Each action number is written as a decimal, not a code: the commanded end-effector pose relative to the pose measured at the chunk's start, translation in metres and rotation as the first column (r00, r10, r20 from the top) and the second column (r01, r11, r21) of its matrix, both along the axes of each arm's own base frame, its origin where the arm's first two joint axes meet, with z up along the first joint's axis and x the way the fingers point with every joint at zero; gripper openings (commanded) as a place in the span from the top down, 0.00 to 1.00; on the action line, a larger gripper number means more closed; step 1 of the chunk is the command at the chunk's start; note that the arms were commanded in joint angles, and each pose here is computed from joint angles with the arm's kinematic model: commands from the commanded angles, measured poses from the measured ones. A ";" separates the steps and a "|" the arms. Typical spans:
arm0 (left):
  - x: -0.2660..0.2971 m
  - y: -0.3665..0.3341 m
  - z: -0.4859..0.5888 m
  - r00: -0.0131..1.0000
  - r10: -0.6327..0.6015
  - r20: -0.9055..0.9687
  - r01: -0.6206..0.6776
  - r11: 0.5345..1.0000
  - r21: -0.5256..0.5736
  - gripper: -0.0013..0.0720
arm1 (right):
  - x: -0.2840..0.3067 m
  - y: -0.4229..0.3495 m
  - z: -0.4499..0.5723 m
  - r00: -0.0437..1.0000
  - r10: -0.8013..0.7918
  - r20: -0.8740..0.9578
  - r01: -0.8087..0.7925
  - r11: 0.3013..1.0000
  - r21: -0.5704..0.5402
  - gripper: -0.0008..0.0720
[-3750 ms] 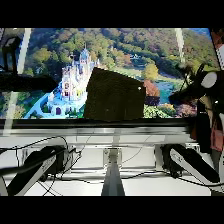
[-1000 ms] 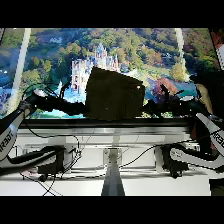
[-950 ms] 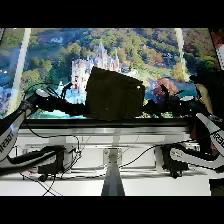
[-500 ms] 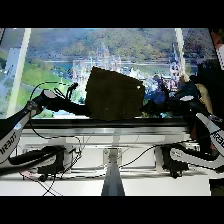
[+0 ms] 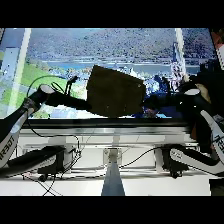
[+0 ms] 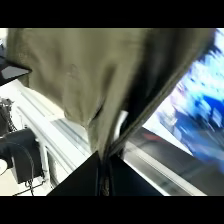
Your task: Fold the clothes and pants, and hang the long-sleeved shirts on hangers.
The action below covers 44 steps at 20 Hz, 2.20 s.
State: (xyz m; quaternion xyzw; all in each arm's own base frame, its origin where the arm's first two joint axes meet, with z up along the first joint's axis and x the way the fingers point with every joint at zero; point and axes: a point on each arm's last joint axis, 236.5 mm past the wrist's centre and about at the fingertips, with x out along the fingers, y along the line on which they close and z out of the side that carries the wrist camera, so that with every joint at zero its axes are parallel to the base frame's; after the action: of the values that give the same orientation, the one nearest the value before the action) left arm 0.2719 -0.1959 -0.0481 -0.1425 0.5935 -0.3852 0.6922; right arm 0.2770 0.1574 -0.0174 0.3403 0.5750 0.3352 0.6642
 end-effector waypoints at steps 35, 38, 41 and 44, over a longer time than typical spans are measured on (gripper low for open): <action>0.066 -0.058 0.062 0.996 0.040 0.076 -0.046 0.996 0.071 0.95 | 0.086 -0.027 0.059 0.832 -0.430 0.350 0.508 0.845 -0.169 0.93; 0.036 -0.079 0.063 0.998 -0.054 0.042 0.051 0.996 0.073 0.95 | 0.071 -0.070 0.038 0.873 -0.352 0.337 0.460 0.822 -0.336 0.93; -0.015 -0.100 0.054 0.985 -0.157 -0.077 0.164 0.983 0.087 0.95 | 0.031 -0.106 0.011 0.942 -0.268 0.200 0.334 0.800 -0.498 0.93; -0.060 -0.114 0.049 0.955 -0.244 -0.171 0.263 0.960 0.100 0.95 | -0.014 -0.113 -0.010 0.985 -0.169 0.035 0.158 0.798 -0.582 0.93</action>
State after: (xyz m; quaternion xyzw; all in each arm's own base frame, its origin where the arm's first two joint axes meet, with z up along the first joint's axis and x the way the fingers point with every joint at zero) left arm 0.2540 -0.2990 0.0056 -0.0719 0.6432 -0.4087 0.6434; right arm 0.3116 0.0643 -0.0036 0.2252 0.5335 0.0884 0.8104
